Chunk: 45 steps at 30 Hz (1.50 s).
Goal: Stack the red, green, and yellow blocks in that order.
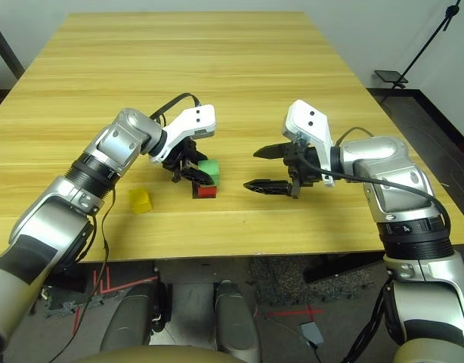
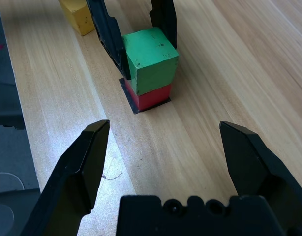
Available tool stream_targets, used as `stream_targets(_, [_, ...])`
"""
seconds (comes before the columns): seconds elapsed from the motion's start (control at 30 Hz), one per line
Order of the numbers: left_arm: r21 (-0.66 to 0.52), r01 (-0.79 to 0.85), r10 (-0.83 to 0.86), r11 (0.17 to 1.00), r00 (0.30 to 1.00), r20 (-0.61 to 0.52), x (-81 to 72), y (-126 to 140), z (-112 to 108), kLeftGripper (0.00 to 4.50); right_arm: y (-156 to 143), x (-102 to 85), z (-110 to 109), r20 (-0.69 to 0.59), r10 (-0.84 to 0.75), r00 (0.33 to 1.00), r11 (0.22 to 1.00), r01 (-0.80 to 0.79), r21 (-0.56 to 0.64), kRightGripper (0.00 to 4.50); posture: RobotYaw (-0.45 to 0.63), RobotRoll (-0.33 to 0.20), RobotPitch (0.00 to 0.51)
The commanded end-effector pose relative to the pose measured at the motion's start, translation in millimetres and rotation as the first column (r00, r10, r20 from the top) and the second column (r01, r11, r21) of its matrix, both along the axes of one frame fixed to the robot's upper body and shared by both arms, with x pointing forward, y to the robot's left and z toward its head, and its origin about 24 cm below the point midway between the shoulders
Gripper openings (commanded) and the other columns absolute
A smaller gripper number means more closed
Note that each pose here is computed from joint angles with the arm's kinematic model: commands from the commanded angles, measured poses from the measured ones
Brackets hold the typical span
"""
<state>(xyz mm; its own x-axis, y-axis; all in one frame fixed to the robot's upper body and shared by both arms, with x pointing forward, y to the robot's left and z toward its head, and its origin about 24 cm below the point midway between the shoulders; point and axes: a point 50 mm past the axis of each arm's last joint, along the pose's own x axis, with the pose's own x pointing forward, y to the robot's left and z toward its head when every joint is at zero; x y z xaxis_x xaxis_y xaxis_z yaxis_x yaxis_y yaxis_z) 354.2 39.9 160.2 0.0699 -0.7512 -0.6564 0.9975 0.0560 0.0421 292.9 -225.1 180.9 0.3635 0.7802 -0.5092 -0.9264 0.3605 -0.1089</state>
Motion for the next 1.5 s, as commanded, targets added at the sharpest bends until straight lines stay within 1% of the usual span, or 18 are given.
stream_targets(0.03, [0.002,-0.003,0.003,1.0,1.0,-0.013,-1.1,1,-4,2.1,0,-2.6,1,-0.006,0.006,1.0,1.0,-0.006,0.002,4.5,0.01,-0.011,0.09])
stream_targets(0.13, [0.015,-0.002,0.002,1.0,1.0,-0.014,-2.3,3,-6,2.1,0,-2.0,1,-0.005,0.005,1.0,1.0,-0.005,0.003,4.5,0.01,-0.011,0.09])
stream_targets(0.2, [0.03,0.004,-0.004,1.0,1.0,-0.015,-3.6,4,-7,2.87,0,-1.8,0,-0.005,0.005,1.0,1.0,-0.005,0.004,4.5,0.02,-0.011,0.089])
stream_targets(0.23, [0.04,0.009,-0.008,0.999,1.0,-0.014,-4.3,5,-8,3.05,0,-1.5,0,-0.005,0.005,1.0,1.0,-0.005,0.004,4.5,0.02,-0.011,0.089])
stream_targets(0.3, [0.037,0.009,-0.008,0.999,1.0,-0.01,-6.6,7,-6,3.66,0,-1.4,0,-0.006,0.006,1.0,1.0,-0.006,0.004,4.5,0.02,-0.012,0.089])
stream_targets(0.33, [0.043,0.012,-0.012,0.999,1.0,-0.001,-8.4,9,-4,4.07,0,-1.2,0,-0.005,0.006,1.0,1.0,-0.006,0.005,4.5,0.03,-0.014,0.088])
stream_targets(0.37, [0.048,0.016,-0.016,0.999,1.0,0.005,-10.1,11,-3,4.37,-1,-1.2,0,-0.005,0.006,1.0,1.0,-0.006,0.005,4.5,0.04,-0.014,0.088])
stream_targets(0.4, [0.03,0.001,-0.001,1.0,1.0,0.016,-12.8,14,3,4.47,-1,-0.6,1,-0.005,0.005,1.0,1.0,-0.005,0.005,4.5,0.05,-0.013,0.086])
stream_targets(0.5, [0.017,-0.036,0.035,0.999,0.998,0.056,-22.1,27,19,4.47,-2,1.2,2,-0.001,0.004,1.0,1.0,-0.004,0.005,4.5,0.06,-0.016,0.084])
stream_targets(0.63, [0.059,-0.117,0.111,0.991,0.989,0.094,-39.2,65,34,4.47,-2,3.9,3,0.001,0.005,1.0,1.0,-0.005,0.006,4.5,0.09,-0.018,0.083])
stream_targets(0.73, [0.124,-0.176,0.163,0.977,0.981,0.104,-50.7,95,32,4.47,-1,5.8,3,-0.002,0.011,1.0,1.0,-0.011,0.008,4.5,0.1,-0.02,0.082])
stream_targets(0.87, [0.154,-0.251,0.24,0.956,0.967,0.087,-59.2,116,21,4.47,2,8.5,2,-0.006,0.024,1.0,1.0,-0.024,0.013,4.5,0.12,-0.026,0.08])
stream_targets(1.0, [0.166,-0.297,0.287,0.94,0.955,0.081,-60.2,125,6,4.47,5,11.1,4,-0.004,0.038,0.999,0.999,-0.038,0.013,4.5,0.13,-0.032,0.08])
stream_targets(1.1, [0.16,-0.326,0.32,0.932,0.946,0.062,-59.4,127,-5,4.47,5,12.4,5,0.0,0.041,0.999,0.999,-0.041,0.011,4.5,0.13,-0.036,0.078])
stream_targets(1.17, [0.174,-0.342,0.336,0.923,0.94,0.064,-58.3,128,-17,4.47,5,12.8,6,0.001,0.042,0.999,0.999,-0.042,0.011,4.5,0.13,-0.039,0.077])
stream_targets(1.3, [0.206,-0.321,0.319,0.925,0.947,0.044,-63.4,129,-33,4.47,5,12.1,6,0.001,0.04,0.999,0.999,-0.04,0.012,4.5,0.12,-0.042,0.075])
stream_targets(1.4, [0.226,-0.295,0.296,0.929,0.955,0.03,-67.3,129,-41,4.47,4,11.5,6,0.001,0.034,0.999,0.999,-0.034,0.012,4.5,0.11,-0.042,0.074])
stream_targets(1.5, [0.202,-0.314,0.311,0.928,0.949,0.044,-65.6,126,-40,3.91,2,10.7,6,0.0,0.028,1.0,1.0,-0.028,0.012,4.5,0.1,-0.042,0.073])
